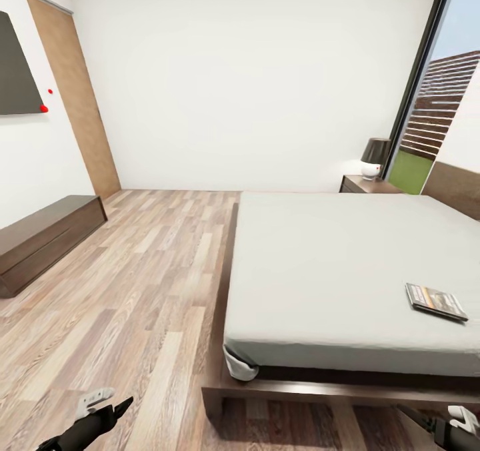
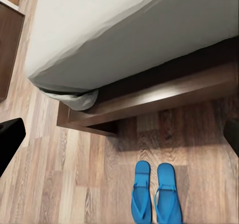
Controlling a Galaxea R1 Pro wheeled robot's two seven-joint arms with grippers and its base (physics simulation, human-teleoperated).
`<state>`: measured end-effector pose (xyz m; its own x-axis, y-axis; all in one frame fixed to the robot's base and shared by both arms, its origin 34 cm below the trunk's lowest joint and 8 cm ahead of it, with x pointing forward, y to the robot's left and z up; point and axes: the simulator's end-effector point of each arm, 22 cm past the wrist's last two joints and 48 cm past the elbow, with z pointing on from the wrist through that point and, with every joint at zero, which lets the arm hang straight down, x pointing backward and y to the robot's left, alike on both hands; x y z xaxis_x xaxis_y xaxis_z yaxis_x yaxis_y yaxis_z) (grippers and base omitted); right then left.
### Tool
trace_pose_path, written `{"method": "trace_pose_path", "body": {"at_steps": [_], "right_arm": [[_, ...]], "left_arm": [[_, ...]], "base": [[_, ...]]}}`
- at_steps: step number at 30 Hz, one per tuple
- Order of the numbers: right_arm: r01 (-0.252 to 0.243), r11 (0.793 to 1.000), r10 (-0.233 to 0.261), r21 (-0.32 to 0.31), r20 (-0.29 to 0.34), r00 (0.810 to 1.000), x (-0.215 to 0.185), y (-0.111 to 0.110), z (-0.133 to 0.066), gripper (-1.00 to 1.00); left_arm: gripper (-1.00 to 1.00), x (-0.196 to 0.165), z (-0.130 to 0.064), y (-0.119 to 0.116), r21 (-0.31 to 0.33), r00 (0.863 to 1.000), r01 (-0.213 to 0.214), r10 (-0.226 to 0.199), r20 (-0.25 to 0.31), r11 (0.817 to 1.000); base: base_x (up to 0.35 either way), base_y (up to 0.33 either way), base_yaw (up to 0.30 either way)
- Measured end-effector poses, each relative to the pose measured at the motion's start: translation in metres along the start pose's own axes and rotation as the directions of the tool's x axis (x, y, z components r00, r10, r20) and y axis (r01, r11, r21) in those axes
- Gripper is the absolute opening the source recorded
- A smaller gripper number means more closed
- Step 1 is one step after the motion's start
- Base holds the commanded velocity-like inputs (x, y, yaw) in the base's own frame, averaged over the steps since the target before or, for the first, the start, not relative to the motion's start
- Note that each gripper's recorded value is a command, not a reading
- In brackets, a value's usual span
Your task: In the bedroom, move the book from the bed onto either nightstand, and place the two sandals side by side next to the bed.
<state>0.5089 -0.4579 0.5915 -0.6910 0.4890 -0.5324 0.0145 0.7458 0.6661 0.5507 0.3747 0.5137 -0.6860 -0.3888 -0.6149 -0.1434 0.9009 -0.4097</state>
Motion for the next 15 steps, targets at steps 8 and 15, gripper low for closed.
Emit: {"method": "trace_pose_path", "body": {"at_steps": [8,15], "right_arm": [[0.0,1.0,0.0,0.0,0.0,1.0,-0.0001,0.0,0.0,1.0],[0.0,1.0,0.0,0.0,0.0,1.0,0.0,0.0,0.0,1.0]], "left_arm": [[1.0,0.0002,0.0002,-0.0004,0.001,1.0,0.001,-0.001,0.0,1.0],[1.0,0.0007,0.0004,-0.0011,0.002,1.0,0.0,0.0,-0.001,1.0]], "base": [[0.0,-0.288,0.0],[0.0,-0.288,0.0]]}}
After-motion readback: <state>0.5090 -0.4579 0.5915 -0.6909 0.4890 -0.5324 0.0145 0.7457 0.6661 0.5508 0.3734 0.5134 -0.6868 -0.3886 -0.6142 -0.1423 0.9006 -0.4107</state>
